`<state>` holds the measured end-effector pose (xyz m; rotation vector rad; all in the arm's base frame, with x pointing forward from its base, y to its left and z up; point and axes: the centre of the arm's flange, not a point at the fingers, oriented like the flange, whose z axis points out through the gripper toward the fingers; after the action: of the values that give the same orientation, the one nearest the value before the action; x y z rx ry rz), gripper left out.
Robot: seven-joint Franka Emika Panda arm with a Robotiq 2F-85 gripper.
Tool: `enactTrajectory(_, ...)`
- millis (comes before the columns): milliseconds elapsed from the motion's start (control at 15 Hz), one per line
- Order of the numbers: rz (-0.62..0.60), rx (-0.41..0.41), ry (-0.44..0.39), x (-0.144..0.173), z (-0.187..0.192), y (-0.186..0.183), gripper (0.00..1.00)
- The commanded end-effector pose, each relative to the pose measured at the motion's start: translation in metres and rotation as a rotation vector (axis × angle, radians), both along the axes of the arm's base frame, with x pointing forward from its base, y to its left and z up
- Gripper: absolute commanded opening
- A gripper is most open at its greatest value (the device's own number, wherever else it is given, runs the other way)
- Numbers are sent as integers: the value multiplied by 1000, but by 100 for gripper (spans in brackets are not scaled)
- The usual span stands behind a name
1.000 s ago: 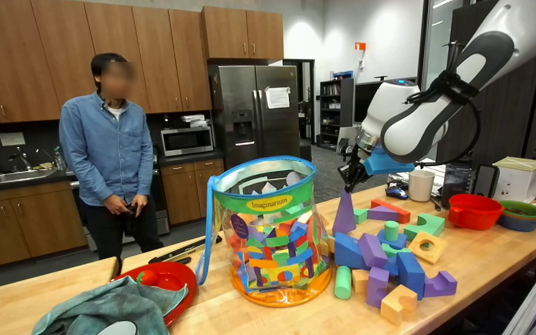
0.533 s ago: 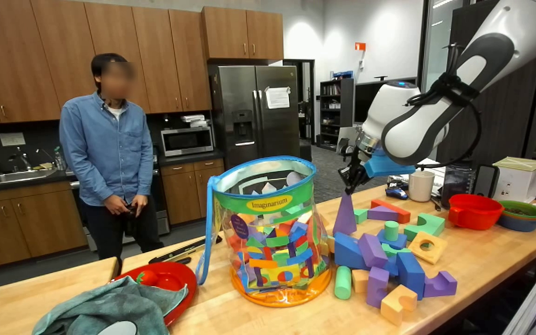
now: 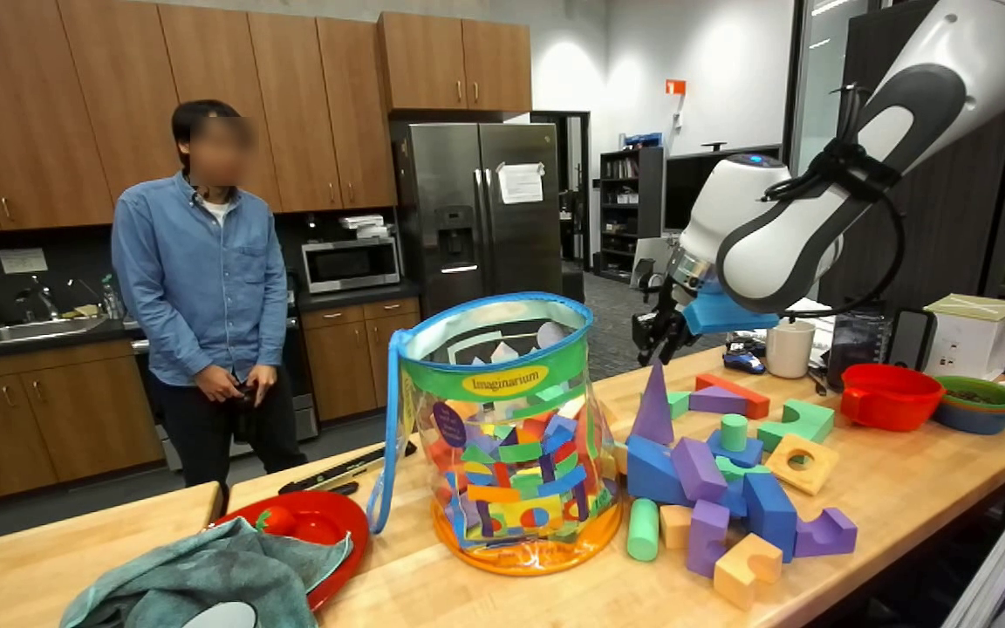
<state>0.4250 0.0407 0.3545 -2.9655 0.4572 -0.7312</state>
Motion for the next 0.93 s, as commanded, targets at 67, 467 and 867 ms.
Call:
enactTrajectory(67, -3, 18, -17, -3, 0, -2, 81)
enactTrajectory(467, 23, -12, -6, -3, 5, 4, 100)
enactTrajectory(867, 58, -73, 90, 2, 19, 17, 100)
